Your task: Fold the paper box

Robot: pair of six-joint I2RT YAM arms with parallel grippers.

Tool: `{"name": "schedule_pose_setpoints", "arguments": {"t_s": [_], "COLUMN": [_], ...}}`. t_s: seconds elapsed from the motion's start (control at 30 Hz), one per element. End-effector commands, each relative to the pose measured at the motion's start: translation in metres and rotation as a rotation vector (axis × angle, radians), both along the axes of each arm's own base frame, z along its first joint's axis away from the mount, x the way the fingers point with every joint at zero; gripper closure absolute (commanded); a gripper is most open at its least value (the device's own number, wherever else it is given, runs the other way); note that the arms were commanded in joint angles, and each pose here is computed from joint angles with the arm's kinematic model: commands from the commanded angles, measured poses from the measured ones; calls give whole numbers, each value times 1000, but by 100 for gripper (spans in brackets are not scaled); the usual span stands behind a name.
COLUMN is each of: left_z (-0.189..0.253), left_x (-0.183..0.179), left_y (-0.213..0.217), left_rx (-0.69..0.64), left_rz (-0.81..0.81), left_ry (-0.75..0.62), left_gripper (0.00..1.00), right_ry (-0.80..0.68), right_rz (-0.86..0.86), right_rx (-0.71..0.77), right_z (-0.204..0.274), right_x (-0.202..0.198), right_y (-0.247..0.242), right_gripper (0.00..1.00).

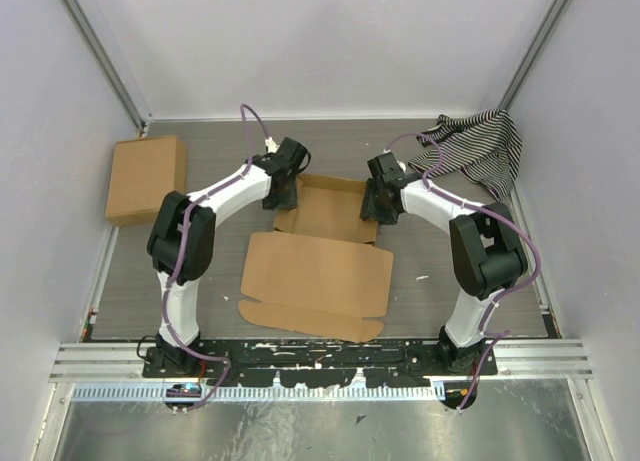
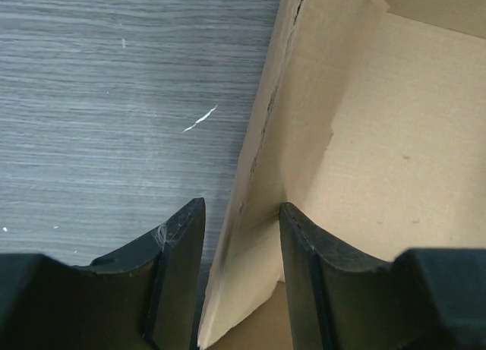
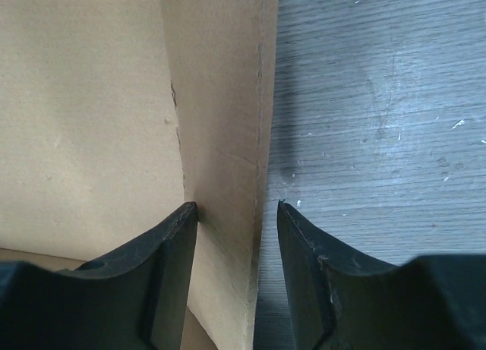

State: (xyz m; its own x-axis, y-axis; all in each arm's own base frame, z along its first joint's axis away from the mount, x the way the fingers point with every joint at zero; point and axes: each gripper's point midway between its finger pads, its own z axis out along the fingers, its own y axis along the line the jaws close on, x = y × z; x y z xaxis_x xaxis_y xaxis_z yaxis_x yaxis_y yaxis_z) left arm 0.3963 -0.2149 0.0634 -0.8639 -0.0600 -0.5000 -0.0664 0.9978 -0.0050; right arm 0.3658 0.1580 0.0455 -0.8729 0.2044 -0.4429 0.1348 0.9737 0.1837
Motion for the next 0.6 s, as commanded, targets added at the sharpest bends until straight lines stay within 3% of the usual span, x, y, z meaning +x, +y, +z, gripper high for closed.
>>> {"name": "schedule_pose_setpoints", "arguments": {"t_s": [0.0,0.13,0.23,0.27,0.33,0.37,0.57], "left_z": [-4,-12,-14,-13,-12,-11,-2], "left_x": [13,18,18,19,20,19,10], "left_y": [-8,-6,4,8,19,24,42], "left_rx": [-1,27,88,113,186,233,484], "left_rz": [-19,-14,5,11,18,22,19], "left_ry": [-11,-4,2,-4,-22,-27,-55], "left_gripper": [50,54,63,70,95,100,100], "right_ry": [-62,-57,-58,-58,-56,-58,-63], "right_rz": [18,21,19,17,17,18,7], "right_rx": [27,23,20,20,20,22,30], "right_z": [14,12,12,11,11,11,12], "right_x": [15,15,14,14,14,15,15], "right_y": [9,9,8,8,8,8,9], "right_gripper": [49,51,52,52,52,53,53]}}
